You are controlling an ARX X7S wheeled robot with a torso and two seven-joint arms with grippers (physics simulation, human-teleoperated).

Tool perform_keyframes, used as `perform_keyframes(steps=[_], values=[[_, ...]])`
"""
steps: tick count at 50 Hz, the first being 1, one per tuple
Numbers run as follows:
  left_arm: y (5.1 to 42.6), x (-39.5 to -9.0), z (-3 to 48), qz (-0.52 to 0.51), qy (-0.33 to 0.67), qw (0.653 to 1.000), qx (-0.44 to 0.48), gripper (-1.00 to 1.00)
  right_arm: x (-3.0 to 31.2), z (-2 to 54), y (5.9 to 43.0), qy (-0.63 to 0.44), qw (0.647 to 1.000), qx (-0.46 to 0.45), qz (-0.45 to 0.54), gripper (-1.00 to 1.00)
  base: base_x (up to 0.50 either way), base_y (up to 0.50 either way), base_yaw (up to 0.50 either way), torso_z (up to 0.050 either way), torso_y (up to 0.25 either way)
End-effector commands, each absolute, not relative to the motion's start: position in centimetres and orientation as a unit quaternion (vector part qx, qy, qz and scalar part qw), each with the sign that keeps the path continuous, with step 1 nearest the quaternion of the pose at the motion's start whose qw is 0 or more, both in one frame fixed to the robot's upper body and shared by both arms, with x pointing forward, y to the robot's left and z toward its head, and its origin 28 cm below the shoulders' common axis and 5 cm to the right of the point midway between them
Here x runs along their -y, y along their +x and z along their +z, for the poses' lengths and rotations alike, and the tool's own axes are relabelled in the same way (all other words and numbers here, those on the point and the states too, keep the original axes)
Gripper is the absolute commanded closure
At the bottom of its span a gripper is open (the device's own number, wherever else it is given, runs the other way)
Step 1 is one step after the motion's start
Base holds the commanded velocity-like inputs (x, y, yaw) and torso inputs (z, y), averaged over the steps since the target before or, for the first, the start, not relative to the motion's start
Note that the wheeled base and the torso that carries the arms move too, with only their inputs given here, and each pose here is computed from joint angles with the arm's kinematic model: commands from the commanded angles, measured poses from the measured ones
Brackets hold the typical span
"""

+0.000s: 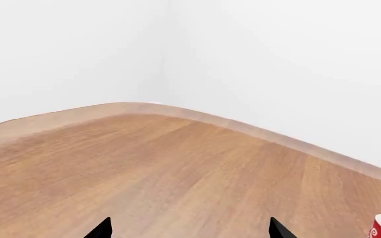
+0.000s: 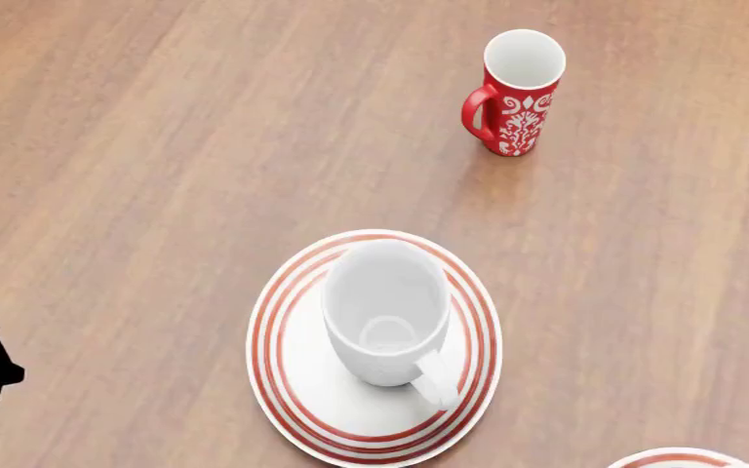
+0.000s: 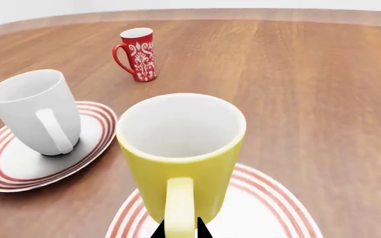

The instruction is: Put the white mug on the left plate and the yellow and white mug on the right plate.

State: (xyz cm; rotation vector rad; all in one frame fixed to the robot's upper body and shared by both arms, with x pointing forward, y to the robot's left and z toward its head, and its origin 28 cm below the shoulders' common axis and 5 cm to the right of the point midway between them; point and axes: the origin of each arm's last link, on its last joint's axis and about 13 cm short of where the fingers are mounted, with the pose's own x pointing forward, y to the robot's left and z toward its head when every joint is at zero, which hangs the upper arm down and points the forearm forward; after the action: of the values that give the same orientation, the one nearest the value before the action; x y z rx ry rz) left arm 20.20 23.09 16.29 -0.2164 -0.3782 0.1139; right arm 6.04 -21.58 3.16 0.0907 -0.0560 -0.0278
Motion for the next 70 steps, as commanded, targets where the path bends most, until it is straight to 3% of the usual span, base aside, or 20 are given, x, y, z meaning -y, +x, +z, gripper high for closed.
perform_keyframes(steps=[1, 62, 63, 70], values=[[20.1, -23.1, 16.3, 0.057, -0.108, 0.975, 0.186, -1.0, 22.0, 2.7, 6.7, 0.053, 0.998, 0.022, -0.021, 1.0, 0.0, 0.0, 0.0, 0.0, 0.0], [20.0, -23.1, 16.6, 0.06, -0.109, 0.974, 0.188, -1.0, 22.4, -0.1, 7.4, 0.079, 0.996, -0.014, -0.042, 1.0, 0.0, 0.0, 0.0, 0.0, 0.0], [20.0, -23.1, 16.6, 0.06, -0.109, 0.974, 0.188, -1.0, 22.4, -0.1, 7.4, 0.079, 0.996, -0.014, -0.044, -1.0, 0.0, 0.0, 0.0, 0.0, 0.0], [20.1, -23.0, 16.6, 0.061, -0.109, 0.974, 0.187, -1.0, 22.5, 0.4, 7.0, 0.081, 0.995, 0.003, -0.054, -1.0, 0.0, 0.0, 0.0, 0.0, 0.0]])
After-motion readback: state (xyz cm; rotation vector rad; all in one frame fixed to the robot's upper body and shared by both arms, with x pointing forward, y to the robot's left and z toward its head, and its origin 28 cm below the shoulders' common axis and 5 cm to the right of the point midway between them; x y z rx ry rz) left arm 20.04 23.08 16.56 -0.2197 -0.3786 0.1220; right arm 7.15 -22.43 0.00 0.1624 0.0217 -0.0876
